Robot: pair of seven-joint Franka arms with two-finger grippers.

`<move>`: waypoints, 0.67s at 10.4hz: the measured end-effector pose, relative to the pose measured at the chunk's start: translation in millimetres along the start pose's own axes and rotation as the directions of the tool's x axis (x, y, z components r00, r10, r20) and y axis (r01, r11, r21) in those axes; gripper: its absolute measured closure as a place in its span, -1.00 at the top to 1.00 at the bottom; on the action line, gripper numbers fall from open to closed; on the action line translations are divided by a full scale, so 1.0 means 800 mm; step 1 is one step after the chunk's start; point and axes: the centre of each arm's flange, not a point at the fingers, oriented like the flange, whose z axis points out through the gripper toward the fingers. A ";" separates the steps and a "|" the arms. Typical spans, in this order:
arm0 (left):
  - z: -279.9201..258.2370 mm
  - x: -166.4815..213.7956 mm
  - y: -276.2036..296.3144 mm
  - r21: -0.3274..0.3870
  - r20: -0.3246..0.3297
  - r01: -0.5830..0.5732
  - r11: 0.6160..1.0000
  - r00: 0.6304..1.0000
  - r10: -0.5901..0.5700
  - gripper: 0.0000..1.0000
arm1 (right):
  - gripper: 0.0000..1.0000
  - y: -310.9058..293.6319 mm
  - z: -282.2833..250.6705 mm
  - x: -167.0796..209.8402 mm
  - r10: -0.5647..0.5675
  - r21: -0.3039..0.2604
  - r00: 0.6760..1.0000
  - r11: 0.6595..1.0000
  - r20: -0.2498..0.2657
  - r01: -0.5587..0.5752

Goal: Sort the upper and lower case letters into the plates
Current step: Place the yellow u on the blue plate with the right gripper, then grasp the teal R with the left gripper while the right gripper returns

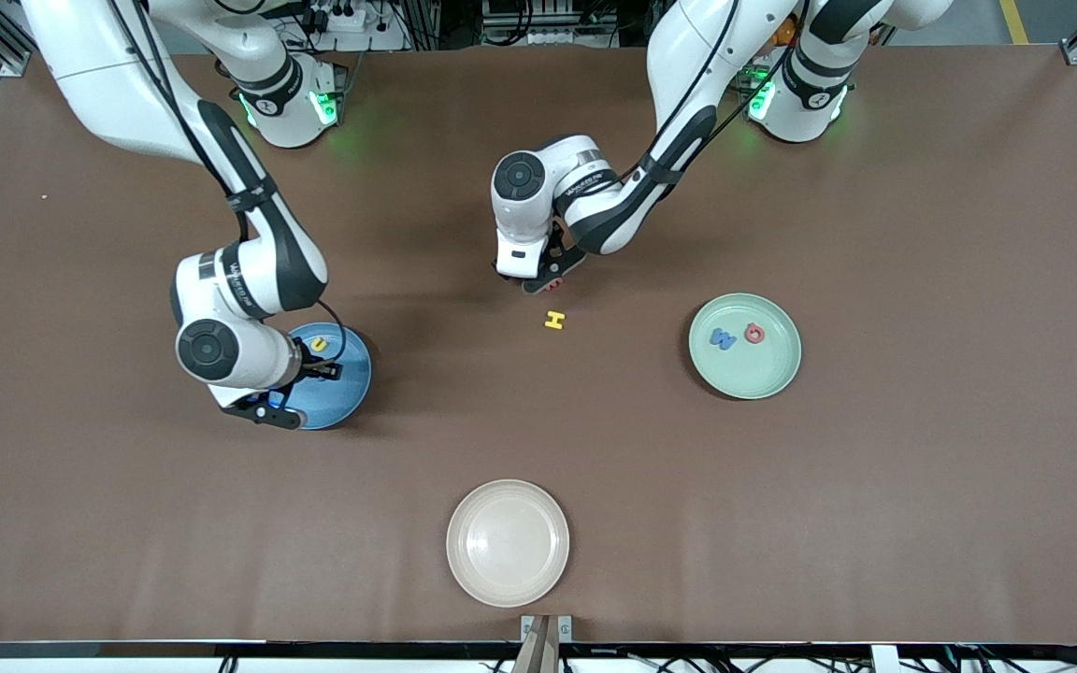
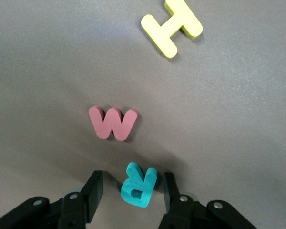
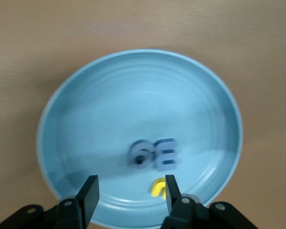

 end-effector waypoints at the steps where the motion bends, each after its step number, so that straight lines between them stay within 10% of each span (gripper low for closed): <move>1: -0.002 0.001 0.002 -0.005 0.000 0.001 1.000 1.000 -0.001 -0.03 | 0.30 -0.021 -0.011 -0.009 -0.024 0.008 1.000 1.000 -0.014 0.024; 7: -0.006 0.010 0.005 -0.011 -0.003 0.008 1.000 1.000 -0.008 -0.43 | 0.31 -0.083 -0.083 -0.053 -0.101 0.048 0.990 0.993 -0.097 0.106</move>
